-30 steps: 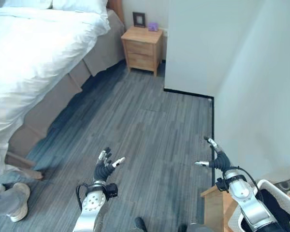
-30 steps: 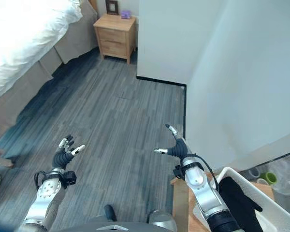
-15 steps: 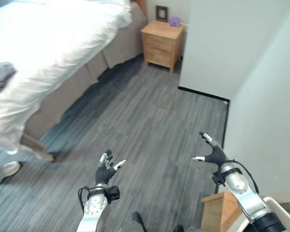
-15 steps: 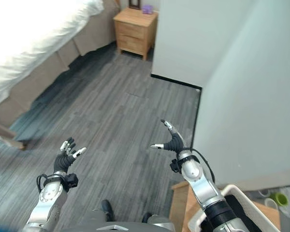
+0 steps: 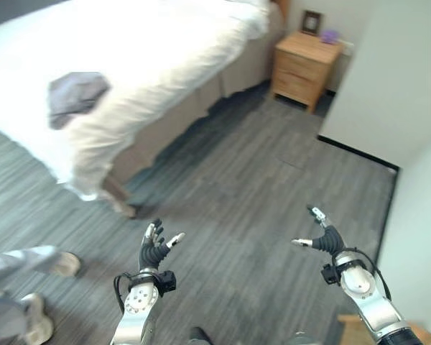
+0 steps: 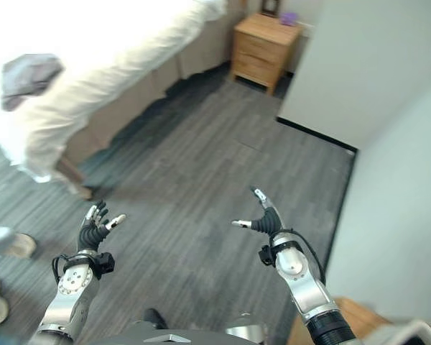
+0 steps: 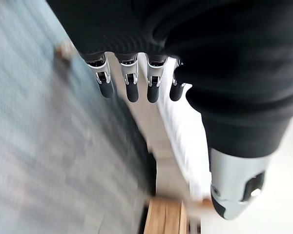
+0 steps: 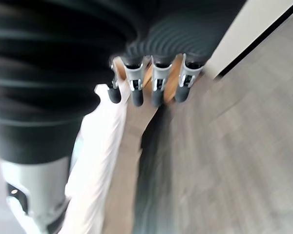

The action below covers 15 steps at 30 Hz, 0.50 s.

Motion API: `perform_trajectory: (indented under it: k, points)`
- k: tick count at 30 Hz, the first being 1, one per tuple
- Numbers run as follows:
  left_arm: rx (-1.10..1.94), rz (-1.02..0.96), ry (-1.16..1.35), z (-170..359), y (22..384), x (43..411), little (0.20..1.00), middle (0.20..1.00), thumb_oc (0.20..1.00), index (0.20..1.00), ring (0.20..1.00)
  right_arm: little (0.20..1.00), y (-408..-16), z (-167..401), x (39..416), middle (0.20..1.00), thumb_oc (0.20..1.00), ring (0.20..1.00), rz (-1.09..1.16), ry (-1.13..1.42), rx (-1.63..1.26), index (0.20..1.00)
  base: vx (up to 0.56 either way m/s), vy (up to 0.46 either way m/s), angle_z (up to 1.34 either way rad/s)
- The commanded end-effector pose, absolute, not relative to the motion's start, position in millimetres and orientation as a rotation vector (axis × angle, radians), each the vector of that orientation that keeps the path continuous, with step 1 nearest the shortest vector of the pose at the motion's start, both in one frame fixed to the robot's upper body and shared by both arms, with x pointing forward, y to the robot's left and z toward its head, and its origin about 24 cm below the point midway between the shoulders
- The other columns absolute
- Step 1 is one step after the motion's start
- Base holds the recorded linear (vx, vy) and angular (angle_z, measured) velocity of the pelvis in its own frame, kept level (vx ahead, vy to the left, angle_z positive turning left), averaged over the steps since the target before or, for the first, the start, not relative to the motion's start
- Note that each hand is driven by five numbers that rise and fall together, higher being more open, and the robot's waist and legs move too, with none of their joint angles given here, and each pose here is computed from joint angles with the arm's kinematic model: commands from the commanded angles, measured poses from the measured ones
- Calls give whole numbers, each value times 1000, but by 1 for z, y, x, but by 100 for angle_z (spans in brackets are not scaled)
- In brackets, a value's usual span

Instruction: Pick up bed clothes into laundry basket.

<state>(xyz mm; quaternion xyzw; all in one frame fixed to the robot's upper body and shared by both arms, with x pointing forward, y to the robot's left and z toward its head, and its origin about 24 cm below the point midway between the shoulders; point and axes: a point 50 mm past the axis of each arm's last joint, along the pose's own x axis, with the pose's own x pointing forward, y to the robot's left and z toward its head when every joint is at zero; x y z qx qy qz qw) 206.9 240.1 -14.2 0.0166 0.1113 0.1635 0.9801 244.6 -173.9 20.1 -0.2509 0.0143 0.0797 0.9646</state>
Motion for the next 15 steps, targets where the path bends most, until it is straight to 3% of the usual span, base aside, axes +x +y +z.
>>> perform_trajectory:
  k: [1, 8, 15]
  points:
    - [125, 329, 99, 14, 258, 209, 1000, 1000, 1000, 1000, 1000, 1000, -169, 45, 258, 1000, 1000, 1000, 117, -105, -493, 1000, 59, 331, 75]
    - [189, 330, 95, 20, 266, 204, 1000, 1000, 1000, 1000, 1000, 1000, -154, 43, 257, 1000, 1000, 1000, 165, -110, -481, 1000, 118, 313, 79]
    - [221, 276, 78, 23, 260, 209, 1000, 1000, 1000, 1000, 1000, 1000, -158, 39, 262, 1000, 1000, 1000, 139, -104, -544, 1000, 148, 103, 80]
